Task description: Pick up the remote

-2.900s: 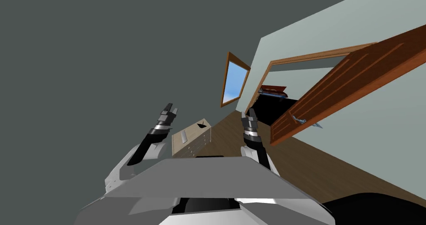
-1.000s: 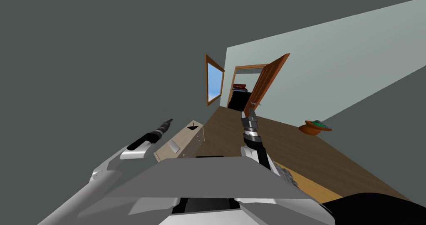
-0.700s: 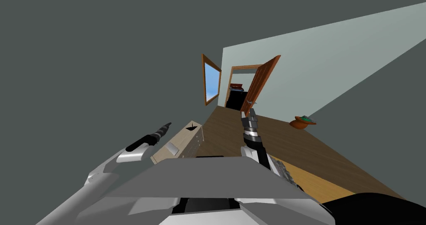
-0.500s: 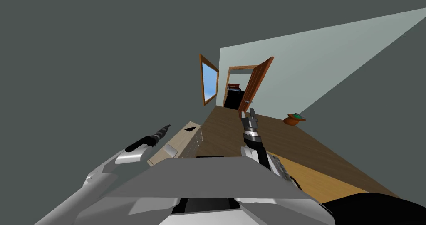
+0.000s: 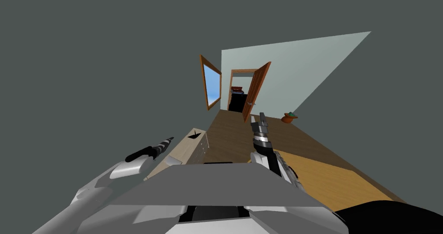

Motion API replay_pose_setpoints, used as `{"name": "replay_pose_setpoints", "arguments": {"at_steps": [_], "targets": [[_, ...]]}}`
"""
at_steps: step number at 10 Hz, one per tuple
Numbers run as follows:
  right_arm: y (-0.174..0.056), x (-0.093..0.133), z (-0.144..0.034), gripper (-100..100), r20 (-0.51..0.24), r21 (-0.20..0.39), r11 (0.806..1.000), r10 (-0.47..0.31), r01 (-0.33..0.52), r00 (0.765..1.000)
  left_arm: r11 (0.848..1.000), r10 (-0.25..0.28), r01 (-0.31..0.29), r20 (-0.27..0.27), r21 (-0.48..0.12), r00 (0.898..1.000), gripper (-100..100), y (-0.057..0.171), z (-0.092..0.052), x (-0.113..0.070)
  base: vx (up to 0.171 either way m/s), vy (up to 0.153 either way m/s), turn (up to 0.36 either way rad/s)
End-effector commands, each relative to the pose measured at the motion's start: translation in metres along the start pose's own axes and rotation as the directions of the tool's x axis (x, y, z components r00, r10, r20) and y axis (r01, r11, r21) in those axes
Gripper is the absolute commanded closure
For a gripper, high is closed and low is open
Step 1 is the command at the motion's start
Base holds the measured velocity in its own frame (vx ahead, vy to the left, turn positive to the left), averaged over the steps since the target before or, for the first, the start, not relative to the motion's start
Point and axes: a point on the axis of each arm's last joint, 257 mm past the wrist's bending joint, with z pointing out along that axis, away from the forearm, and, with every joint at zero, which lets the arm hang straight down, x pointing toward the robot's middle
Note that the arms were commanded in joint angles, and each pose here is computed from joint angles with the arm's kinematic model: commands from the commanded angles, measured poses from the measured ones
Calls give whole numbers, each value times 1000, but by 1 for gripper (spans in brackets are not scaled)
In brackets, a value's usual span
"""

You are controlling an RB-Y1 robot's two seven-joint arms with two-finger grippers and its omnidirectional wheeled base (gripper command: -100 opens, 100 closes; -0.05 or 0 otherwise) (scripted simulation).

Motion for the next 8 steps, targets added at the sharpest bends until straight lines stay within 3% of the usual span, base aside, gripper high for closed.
{"name": "replay_pose_setpoints", "arguments": {"at_steps": [1,2,3,5,6,7,8], "targets": [[0,0,0,0,0,0,1000,0,0,1000,999,-4,4,-16,-43,1000,-100,19,5,5,-17,46,-142],[0,0,0,0,0,0,1000,0,0,1000,998,-7,7,-13,-56,1000,-100,26,6,4,-7,18,19],[0,0,0,0,0,0,1000,0,0,1000,990,-22,16,-41,-140,999,-100,60,4,11,-8,29,-200],[0,0,0,0,0,0,1000,0,0,1000,990,-23,17,-40,-141,999,-100,61,4,11,-14,27,-105],[0,0,0,0,0,0,1000,0,0,1000,975,-42,26,-68,-222,997,-100,95,-1,19,-14,28,-269],[0,0,0,0,0,0,1000,0,0,1000,975,-42,26,-68,-222,997,-100,95,-1,19,-16,41,-163],[0,0,0,0,0,0,1000,0,0,1000,954,-66,35,-95,-298,993,-100,127,-8,28,-14,49,-262]]}}
